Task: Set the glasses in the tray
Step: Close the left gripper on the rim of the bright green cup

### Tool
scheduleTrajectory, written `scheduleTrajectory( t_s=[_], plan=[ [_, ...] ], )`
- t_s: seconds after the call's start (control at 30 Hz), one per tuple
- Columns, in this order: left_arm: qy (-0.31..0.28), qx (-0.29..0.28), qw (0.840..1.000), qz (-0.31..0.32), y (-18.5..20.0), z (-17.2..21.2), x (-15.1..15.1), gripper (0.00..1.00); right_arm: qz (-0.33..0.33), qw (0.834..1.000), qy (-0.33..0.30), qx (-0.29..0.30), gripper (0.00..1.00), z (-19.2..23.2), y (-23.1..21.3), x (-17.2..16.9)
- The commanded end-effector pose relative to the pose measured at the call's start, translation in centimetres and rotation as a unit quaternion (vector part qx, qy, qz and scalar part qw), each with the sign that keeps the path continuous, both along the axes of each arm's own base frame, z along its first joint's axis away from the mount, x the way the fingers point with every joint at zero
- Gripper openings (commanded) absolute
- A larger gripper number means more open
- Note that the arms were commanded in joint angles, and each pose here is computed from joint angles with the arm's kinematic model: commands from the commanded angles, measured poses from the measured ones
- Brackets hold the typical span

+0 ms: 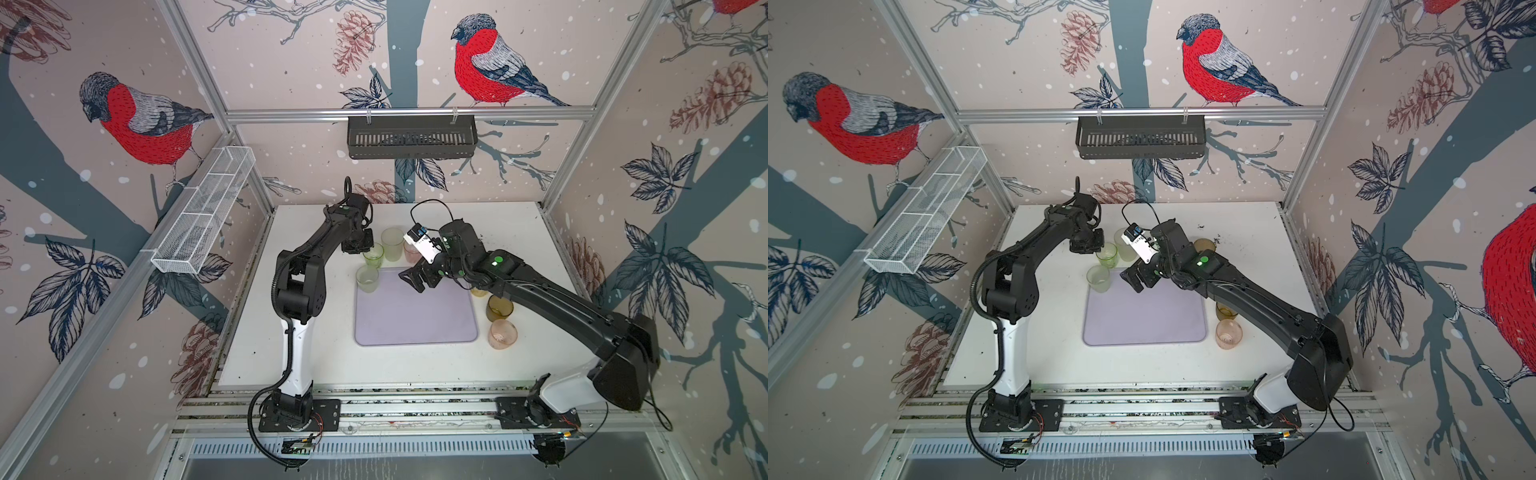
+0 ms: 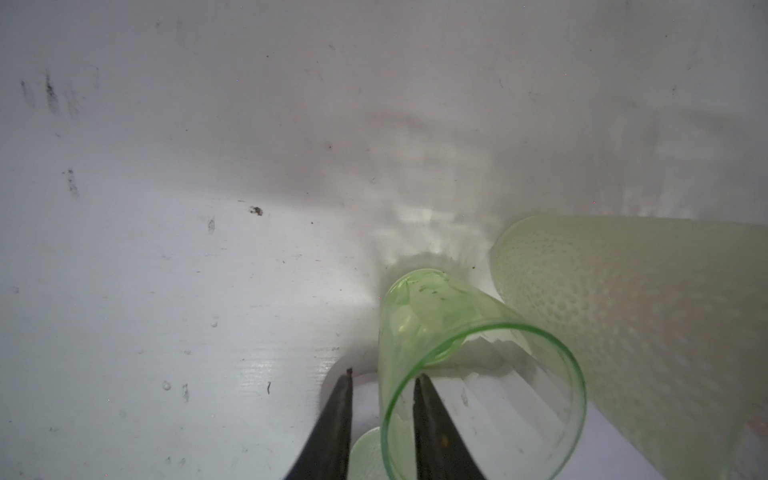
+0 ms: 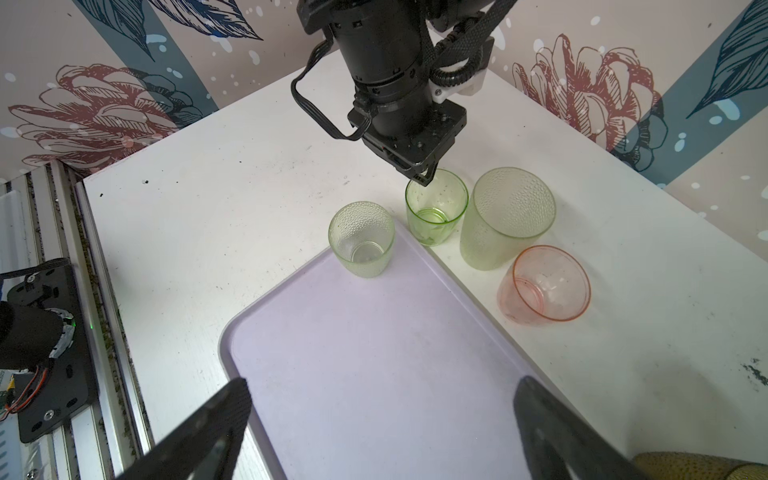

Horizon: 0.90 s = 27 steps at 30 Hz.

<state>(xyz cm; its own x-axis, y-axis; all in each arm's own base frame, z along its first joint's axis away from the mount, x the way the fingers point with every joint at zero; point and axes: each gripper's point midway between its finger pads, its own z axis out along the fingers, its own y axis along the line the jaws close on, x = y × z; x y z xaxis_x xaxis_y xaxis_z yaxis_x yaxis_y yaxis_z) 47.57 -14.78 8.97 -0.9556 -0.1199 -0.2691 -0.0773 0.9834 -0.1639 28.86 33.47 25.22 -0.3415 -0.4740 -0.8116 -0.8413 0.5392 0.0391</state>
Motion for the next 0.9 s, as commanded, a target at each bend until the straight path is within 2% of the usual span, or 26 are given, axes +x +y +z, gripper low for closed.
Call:
scheduleTrajectory(
  t_s=[0.0,0.87],
  plan=[
    [0.0,0.008,1.0,0.0,0.16,0.11,0.09,0.26,-0.007,1.0,-0.006,0.009,1.0,0.51,0.04,0.31],
    [0.006,0.018,1.0,-0.003,0.36,-0.43,0.17,0.17,-0.007,1.0,-0.006,0.015,1.0,0.73,0.14,0.65]
  ],
)
